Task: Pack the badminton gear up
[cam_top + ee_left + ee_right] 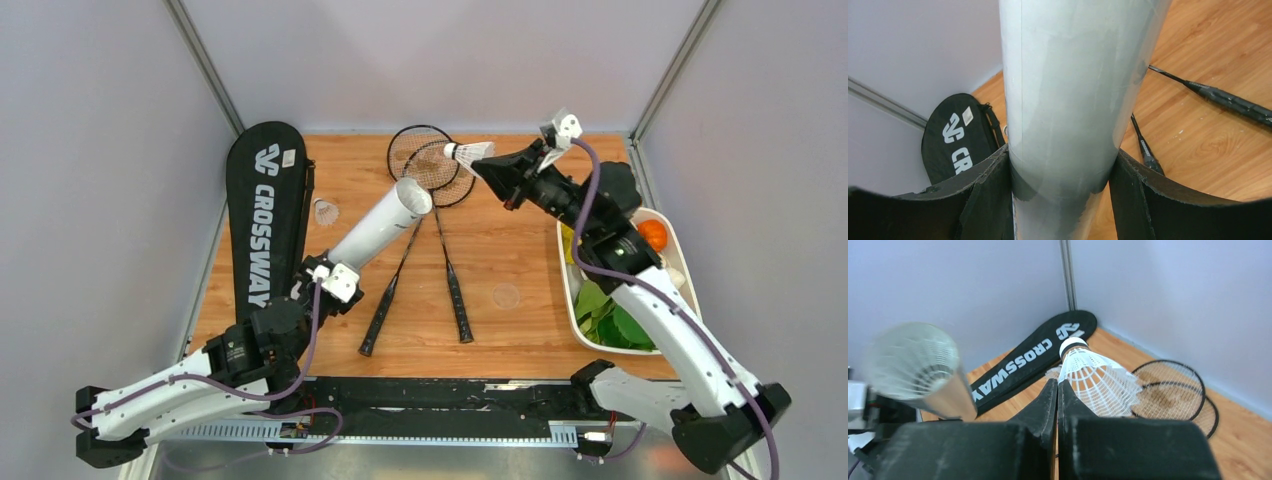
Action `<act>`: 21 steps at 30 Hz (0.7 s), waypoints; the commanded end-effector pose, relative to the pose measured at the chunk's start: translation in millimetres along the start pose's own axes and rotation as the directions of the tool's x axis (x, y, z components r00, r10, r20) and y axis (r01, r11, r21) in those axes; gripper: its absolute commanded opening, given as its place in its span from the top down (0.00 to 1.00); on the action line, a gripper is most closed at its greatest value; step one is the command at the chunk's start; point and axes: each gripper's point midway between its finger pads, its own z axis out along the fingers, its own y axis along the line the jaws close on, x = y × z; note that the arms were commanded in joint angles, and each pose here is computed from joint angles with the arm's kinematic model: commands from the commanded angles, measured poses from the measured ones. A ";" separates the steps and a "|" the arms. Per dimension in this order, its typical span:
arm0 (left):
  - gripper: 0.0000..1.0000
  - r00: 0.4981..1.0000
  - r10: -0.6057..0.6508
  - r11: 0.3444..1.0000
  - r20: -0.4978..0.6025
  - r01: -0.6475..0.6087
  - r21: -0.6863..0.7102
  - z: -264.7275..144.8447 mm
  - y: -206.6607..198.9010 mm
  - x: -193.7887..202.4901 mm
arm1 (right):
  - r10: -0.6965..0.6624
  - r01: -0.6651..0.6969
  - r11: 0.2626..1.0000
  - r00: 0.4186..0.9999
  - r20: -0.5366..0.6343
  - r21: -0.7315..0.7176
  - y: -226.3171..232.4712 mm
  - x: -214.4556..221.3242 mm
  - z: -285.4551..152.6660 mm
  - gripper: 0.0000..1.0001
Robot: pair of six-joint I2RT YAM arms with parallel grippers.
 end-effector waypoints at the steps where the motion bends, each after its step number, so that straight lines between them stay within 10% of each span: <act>1: 0.46 1.000 0.003 0.999 0.002 -0.004 0.033 5.7 -9.3 -4.1 | -0.155 0.150 0.983 0.987 -0.039 -0.110 33.0 -19.8 -35.8 1.00; 21: 0.45 0.997 0.078 0.983 -0.011 -0.075 0.170 11.5 -40.4 5.9 | -0.245 0.108 0.873 0.940 -0.238 -0.475 109.7 25.6 -68.1 1.00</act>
